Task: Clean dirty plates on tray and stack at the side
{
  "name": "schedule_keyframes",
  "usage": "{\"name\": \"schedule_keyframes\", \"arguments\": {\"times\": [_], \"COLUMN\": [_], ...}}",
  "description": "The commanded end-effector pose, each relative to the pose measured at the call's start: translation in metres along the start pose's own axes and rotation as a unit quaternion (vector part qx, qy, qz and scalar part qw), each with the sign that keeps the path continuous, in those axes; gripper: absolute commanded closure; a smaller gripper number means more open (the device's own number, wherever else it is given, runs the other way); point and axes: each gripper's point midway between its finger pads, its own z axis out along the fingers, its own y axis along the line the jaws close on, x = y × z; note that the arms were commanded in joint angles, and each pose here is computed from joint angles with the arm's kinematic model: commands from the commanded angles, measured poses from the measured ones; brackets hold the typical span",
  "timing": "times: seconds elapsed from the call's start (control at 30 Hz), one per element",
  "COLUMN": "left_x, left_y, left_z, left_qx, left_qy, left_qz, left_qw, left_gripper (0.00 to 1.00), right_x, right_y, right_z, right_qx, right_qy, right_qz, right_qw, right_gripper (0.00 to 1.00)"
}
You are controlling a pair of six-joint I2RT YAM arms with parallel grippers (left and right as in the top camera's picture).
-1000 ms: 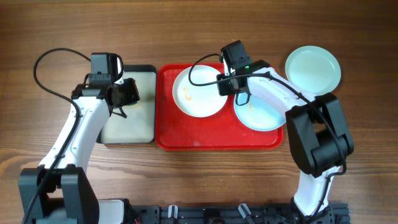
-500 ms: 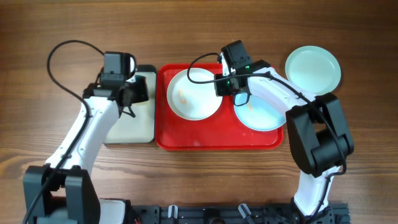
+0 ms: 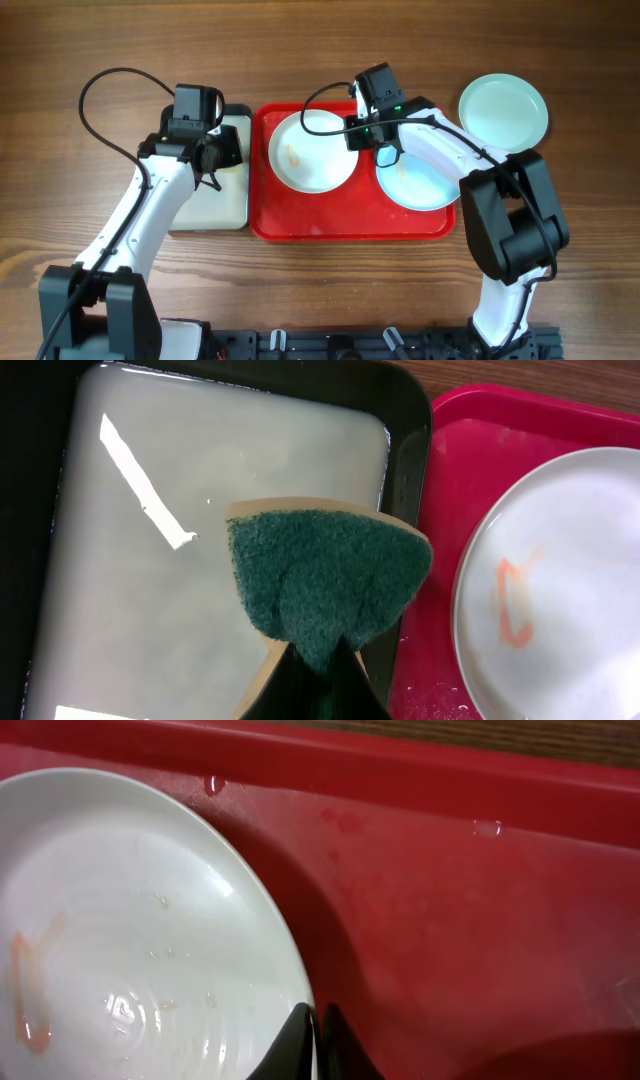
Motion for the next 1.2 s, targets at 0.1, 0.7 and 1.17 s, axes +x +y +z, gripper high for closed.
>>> {"name": "schedule_keyframes", "arguments": {"times": [0.1, 0.7, 1.17], "left_x": [0.001, -0.012, -0.016], "left_y": [0.003, -0.002, -0.004], "left_z": [0.000, -0.001, -0.001], "left_qx": [-0.008, 0.001, 0.003], "left_qy": [-0.002, -0.029, -0.038], "left_qz": [-0.002, 0.006, 0.007], "left_qw": [1.000, 1.000, 0.999], "left_gripper": [0.96, 0.96, 0.96], "right_x": [0.005, 0.000, 0.012], "right_y": [-0.003, -0.002, 0.009], "right_z": [-0.006, -0.007, -0.012], "right_qx": [0.010, 0.007, -0.018], "right_qy": [0.007, -0.003, 0.028], "right_qz": [0.018, 0.016, 0.047], "right_qw": [1.000, 1.000, 0.998], "right_gripper": [0.96, 0.90, 0.90]}}
